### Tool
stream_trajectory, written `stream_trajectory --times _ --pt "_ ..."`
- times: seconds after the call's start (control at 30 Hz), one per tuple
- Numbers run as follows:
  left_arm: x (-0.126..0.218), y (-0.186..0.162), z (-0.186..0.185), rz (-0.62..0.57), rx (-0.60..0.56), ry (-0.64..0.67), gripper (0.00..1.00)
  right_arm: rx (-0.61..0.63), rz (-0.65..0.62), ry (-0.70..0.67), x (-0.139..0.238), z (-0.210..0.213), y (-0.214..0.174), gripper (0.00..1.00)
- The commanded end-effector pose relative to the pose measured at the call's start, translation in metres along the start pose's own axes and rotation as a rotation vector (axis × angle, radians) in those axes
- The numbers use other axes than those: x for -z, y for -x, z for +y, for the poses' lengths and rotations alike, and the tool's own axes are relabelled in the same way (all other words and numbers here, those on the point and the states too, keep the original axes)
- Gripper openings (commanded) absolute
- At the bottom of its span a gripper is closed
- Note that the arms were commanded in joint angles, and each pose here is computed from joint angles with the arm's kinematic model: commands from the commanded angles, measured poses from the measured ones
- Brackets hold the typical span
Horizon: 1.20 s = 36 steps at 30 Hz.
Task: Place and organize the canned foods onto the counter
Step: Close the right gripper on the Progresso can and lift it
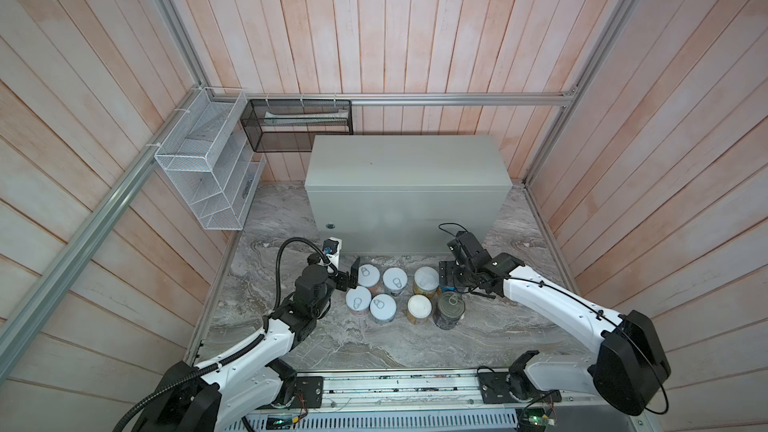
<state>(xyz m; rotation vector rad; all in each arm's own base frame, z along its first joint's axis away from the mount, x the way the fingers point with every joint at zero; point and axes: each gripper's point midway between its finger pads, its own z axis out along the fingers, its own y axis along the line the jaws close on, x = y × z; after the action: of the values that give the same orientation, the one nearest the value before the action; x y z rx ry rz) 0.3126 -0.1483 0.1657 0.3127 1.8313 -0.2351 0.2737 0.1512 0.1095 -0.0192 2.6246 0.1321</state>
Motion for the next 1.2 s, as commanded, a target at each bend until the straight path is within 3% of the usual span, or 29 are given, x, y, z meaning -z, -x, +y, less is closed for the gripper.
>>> stream_trajectory --times 0.0,0.27,0.57,0.83,1.17 --pt "-0.001 0.007 0.003 -0.01 0.009 0.021 1.0 -0.014 0.011 -0.046 -0.004 -0.009 -0.007 0.84" --pt "-0.002 0.006 0.005 -0.002 0.013 0.039 1.0 -0.061 -0.06 -0.044 0.008 -0.013 0.004 0.76" --pt "-0.003 0.005 0.003 0.003 0.013 0.028 1.0 -0.074 -0.094 -0.029 0.016 -0.013 0.013 0.73" --pt "-0.003 0.003 0.01 0.015 0.007 0.071 1.0 -0.084 -0.143 -0.027 0.029 -0.015 0.03 0.61" --pt "-0.004 0.003 0.01 0.017 0.008 0.072 1.0 -0.078 -0.197 -0.008 0.05 -0.011 0.054 0.61"
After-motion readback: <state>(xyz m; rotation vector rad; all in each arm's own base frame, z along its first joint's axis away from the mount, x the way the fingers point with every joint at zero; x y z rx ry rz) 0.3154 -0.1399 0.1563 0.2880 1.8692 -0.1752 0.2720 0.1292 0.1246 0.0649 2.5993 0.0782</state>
